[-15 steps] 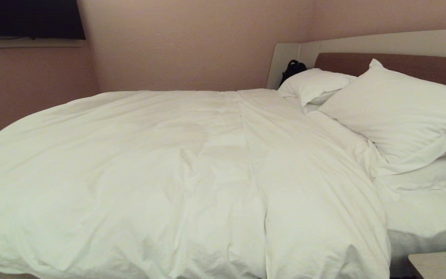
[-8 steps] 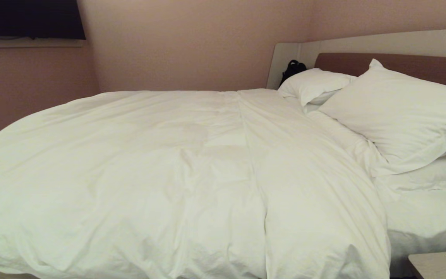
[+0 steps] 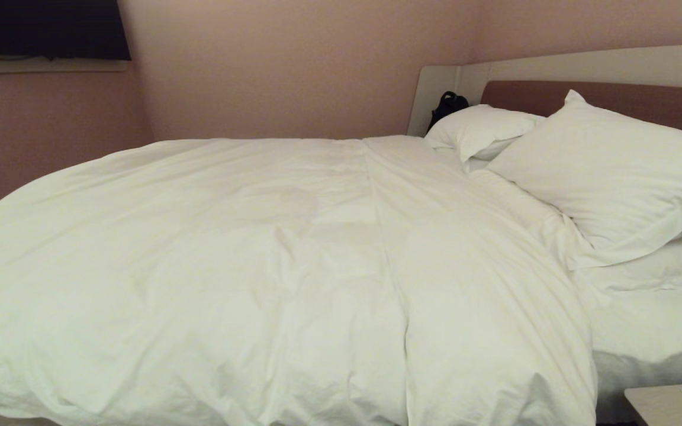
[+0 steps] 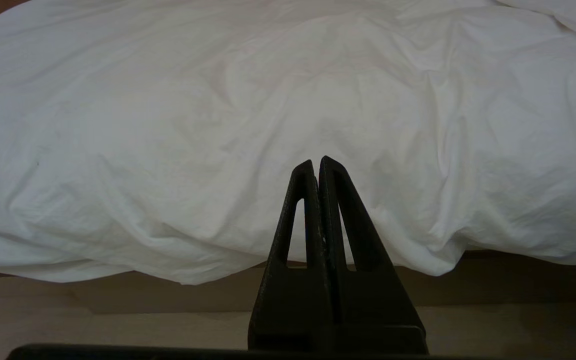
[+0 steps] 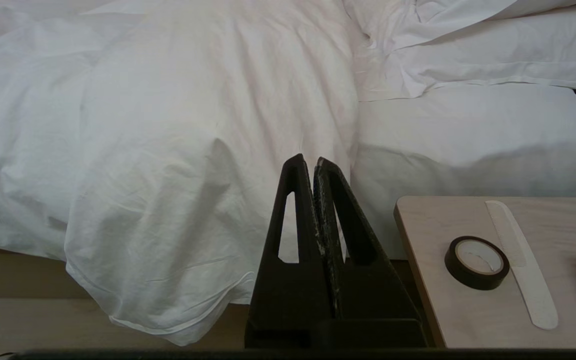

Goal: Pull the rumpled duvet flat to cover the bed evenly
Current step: Flatten the corners of the folded blanket

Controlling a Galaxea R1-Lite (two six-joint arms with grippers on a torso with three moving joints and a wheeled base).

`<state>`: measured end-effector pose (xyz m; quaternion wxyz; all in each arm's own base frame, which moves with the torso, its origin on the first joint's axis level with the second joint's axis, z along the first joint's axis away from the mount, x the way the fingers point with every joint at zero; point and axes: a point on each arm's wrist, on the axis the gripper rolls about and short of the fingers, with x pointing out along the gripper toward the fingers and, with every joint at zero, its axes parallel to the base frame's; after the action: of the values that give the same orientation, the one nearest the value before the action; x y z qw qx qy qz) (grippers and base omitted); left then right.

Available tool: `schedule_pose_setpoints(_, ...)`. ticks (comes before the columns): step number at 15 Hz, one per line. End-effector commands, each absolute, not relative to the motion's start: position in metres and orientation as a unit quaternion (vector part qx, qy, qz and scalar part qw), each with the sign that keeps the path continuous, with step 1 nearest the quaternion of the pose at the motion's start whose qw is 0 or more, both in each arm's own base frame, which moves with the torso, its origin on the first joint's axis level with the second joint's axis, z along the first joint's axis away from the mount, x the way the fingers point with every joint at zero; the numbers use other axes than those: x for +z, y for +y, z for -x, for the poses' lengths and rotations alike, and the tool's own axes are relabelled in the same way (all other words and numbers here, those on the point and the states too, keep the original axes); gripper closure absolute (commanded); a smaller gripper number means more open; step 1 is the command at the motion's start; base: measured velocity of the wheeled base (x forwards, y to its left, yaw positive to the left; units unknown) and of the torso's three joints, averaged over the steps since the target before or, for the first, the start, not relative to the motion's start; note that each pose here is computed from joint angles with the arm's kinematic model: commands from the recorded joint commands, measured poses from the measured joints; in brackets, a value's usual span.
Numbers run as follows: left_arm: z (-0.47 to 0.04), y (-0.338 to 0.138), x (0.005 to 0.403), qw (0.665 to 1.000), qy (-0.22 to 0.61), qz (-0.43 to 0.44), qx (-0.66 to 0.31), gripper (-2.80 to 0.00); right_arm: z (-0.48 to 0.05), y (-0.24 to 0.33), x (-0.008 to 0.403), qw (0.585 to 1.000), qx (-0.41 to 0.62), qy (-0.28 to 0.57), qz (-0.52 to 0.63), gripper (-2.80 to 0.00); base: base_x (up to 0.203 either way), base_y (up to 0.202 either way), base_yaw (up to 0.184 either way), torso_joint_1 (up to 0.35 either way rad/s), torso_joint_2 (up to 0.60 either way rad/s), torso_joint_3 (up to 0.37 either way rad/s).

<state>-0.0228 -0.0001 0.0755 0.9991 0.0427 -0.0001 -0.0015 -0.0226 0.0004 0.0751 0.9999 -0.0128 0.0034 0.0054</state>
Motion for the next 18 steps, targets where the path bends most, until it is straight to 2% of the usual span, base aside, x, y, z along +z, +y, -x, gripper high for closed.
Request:
schedule_pose_setpoints(1, 0.0228, -0.0001, 0.0755, 0.999, 0.000, -0.043, -0.002, 0.00, 0.0228, 0.0005, 0.0750, 1.000, 0.005, 0.002, 0.013, 0.00, 0.000, 0.000, 0.000, 0.000, 0.00, 0.000)
schedule_pose_setpoints(18, 0.0228, -0.0001, 0.0753, 0.999, 0.001, -0.041, -0.002, 0.00, 0.0228, 0.0004, 0.0750, 1.000, 0.006, 0.002, 0.013, 0.00, 0.000, 0.000, 0.000, 0.000, 0.00, 0.000)
